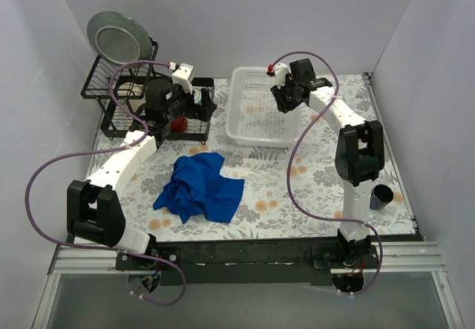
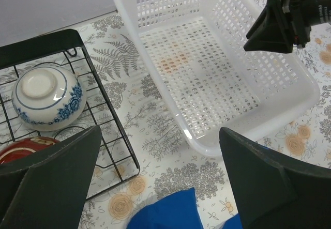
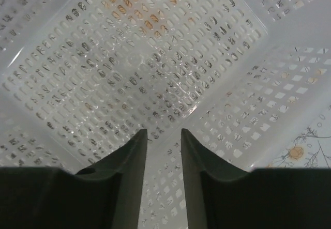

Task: Roll the t-shirts
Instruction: Move the bin to the center of the board.

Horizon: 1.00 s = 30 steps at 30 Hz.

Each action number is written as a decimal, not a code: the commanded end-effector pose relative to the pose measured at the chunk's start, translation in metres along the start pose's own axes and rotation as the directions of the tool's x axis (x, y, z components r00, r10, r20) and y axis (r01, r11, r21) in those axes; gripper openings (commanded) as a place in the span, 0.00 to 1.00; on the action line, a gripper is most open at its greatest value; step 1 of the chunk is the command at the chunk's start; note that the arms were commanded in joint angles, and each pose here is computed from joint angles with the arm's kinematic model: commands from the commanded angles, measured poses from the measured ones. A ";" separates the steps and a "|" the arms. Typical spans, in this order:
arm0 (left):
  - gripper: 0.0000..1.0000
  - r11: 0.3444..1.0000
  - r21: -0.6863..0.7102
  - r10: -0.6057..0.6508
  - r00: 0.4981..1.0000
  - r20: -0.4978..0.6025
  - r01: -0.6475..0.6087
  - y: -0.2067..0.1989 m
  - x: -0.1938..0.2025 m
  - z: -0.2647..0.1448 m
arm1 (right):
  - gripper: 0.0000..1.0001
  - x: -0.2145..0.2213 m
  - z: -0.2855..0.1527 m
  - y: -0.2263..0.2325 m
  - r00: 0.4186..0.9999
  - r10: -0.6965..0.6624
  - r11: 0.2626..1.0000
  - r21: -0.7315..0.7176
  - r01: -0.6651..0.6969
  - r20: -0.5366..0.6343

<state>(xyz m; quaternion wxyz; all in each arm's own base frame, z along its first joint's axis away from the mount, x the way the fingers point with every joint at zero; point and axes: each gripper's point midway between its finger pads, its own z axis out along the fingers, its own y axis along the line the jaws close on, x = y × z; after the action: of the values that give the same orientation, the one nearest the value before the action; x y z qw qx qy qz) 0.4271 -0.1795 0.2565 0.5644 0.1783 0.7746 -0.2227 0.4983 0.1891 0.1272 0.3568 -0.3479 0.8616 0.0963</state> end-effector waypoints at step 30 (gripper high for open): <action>0.98 0.997 0.039 0.073 0.995 -0.074 -0.070 -0.005 0.012 -0.007 | 0.01 0.095 -0.033 -0.257 0.974 0.223 0.781 0.605 -0.155 -0.038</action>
<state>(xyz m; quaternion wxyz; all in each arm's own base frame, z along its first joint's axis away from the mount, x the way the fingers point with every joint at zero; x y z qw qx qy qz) 0.4127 -0.1783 0.2344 0.5285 0.2144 0.7930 -0.2140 0.5785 -0.0207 0.0716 0.3423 -0.1739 0.9162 -0.1148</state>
